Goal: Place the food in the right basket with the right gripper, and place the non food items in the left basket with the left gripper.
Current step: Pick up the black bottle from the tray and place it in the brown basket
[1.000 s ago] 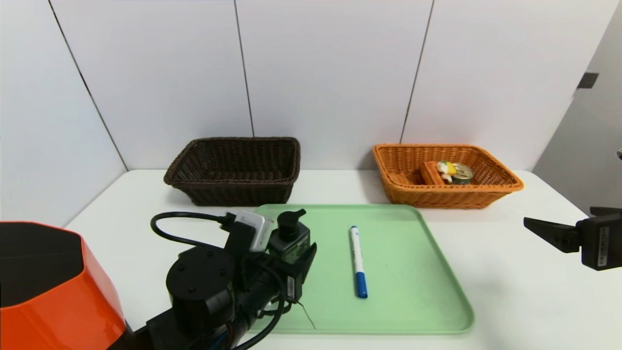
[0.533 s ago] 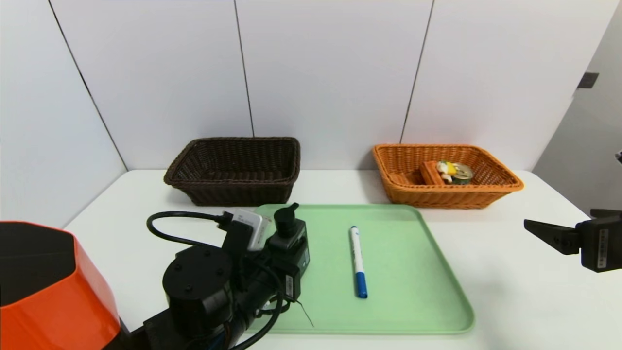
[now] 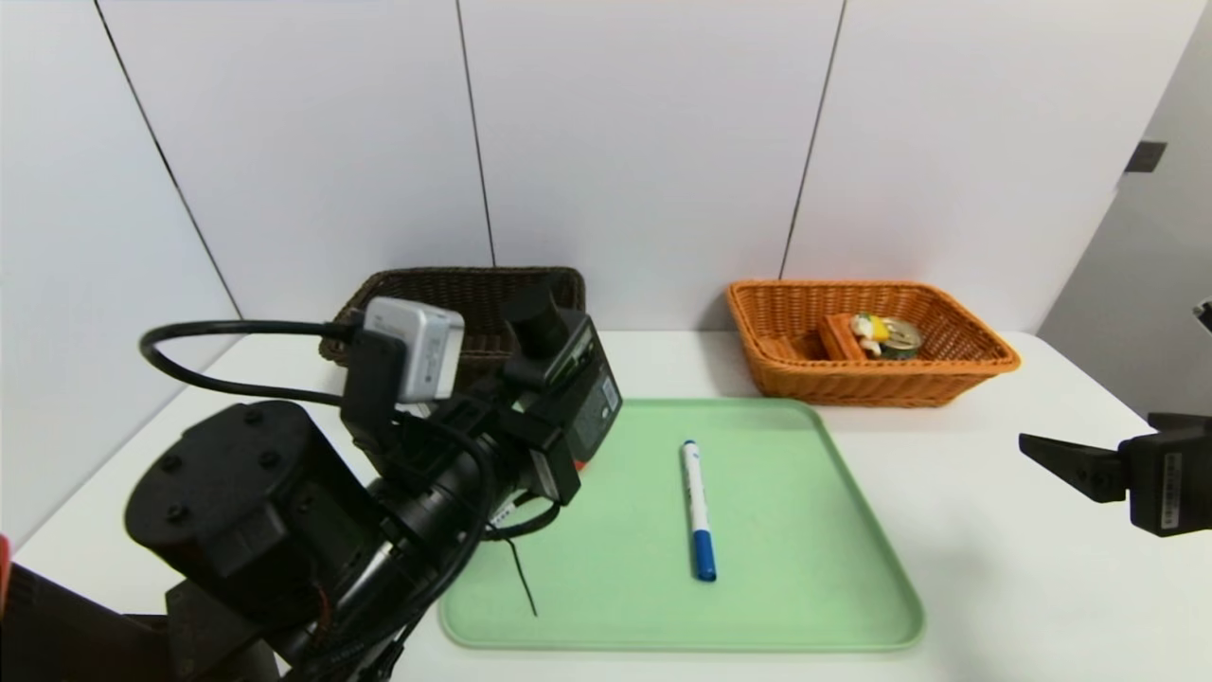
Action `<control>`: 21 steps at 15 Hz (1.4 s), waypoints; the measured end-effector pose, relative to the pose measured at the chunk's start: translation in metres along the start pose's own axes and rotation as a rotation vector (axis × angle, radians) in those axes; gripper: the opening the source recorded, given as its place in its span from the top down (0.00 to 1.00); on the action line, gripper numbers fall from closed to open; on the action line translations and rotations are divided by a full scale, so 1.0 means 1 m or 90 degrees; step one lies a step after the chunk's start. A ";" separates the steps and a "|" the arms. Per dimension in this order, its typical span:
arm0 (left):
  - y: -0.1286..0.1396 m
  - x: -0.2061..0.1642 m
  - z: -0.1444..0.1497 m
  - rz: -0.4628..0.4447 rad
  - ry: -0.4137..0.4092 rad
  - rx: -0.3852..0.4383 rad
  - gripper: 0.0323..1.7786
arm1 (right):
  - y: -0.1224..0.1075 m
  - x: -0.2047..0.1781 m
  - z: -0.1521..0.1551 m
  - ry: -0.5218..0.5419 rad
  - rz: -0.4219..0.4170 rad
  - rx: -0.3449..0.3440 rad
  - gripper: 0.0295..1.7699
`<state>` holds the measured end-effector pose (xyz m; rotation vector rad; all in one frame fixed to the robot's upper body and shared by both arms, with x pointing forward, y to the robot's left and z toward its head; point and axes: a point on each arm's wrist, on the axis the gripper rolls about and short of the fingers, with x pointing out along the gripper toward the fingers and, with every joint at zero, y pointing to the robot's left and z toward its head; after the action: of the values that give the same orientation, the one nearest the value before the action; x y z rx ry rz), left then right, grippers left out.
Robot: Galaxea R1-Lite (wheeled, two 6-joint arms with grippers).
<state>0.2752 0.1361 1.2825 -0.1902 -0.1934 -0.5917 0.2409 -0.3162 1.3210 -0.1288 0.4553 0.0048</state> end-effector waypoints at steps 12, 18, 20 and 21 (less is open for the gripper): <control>0.145 0.051 0.089 0.203 0.022 0.096 0.67 | 0.000 -0.001 -0.003 0.003 -0.001 0.000 0.04; 0.192 0.076 0.070 0.264 0.243 0.116 0.67 | 0.000 -0.001 -0.007 0.010 -0.002 -0.001 0.04; 0.200 0.088 0.060 0.268 0.269 0.111 0.67 | 0.000 0.000 -0.010 0.016 -0.001 0.001 0.04; 0.205 0.095 0.054 0.270 0.272 0.111 0.67 | 0.000 0.000 -0.011 0.017 -0.001 0.008 0.04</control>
<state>0.4616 0.2649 1.3323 0.0674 0.2074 -0.1811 0.2361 -0.3170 1.3115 -0.1175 0.4825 -0.0014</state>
